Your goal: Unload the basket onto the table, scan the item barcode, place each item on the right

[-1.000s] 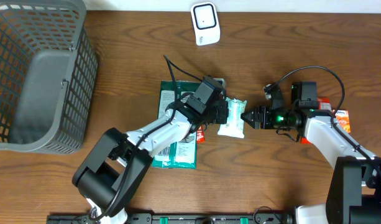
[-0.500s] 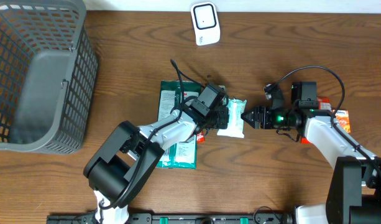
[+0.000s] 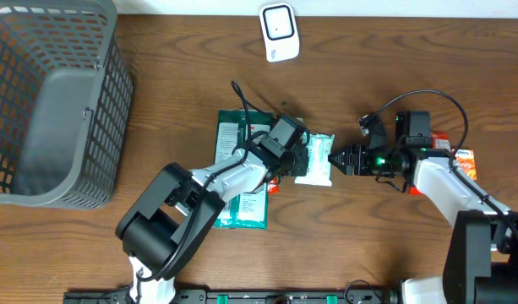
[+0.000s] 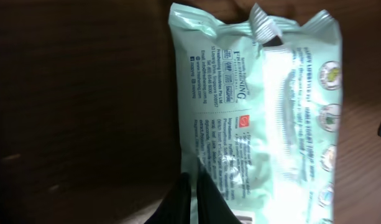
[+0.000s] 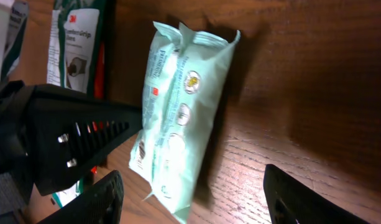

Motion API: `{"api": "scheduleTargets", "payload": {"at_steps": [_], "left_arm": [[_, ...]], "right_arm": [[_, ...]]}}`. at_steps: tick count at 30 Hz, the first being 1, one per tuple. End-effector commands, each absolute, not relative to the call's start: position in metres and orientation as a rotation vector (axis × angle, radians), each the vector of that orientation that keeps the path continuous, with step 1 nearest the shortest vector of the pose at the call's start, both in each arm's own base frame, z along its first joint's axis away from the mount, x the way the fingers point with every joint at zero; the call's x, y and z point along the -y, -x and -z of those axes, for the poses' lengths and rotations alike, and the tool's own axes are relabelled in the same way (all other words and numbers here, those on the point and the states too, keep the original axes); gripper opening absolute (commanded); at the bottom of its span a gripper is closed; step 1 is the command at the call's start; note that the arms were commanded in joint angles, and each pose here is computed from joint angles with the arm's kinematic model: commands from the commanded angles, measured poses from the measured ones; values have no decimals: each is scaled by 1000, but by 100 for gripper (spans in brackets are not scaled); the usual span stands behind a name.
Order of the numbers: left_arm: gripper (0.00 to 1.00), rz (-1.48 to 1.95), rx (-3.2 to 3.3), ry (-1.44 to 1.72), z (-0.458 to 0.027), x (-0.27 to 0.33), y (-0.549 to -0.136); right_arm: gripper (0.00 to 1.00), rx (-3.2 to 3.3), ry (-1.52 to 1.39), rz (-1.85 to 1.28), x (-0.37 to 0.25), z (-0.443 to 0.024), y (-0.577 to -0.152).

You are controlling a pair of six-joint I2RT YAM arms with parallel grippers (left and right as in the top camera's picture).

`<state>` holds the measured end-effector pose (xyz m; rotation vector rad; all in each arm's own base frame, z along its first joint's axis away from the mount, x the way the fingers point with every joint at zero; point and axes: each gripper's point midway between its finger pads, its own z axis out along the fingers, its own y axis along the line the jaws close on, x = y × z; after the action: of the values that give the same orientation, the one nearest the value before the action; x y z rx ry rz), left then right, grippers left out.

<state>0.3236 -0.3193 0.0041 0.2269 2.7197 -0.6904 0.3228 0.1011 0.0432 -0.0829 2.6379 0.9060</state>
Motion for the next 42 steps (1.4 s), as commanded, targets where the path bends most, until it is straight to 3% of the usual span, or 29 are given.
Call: {"api": "scheduleTargets", "payload": {"at_steps": [1,14,42], "left_arm": [[8,627,-2768,-203,19,314,-323],[8,626,-2769,-204,20,314,-323],[8,626,-2769,-204,20,314,-323]], "right_arm": [[67,-2656,58,-913,-98,-32,-328],[65,-2625,26,-1158,-118,-10,-331],[70,-2625,25,-1093,-116,-4,-338]]}}
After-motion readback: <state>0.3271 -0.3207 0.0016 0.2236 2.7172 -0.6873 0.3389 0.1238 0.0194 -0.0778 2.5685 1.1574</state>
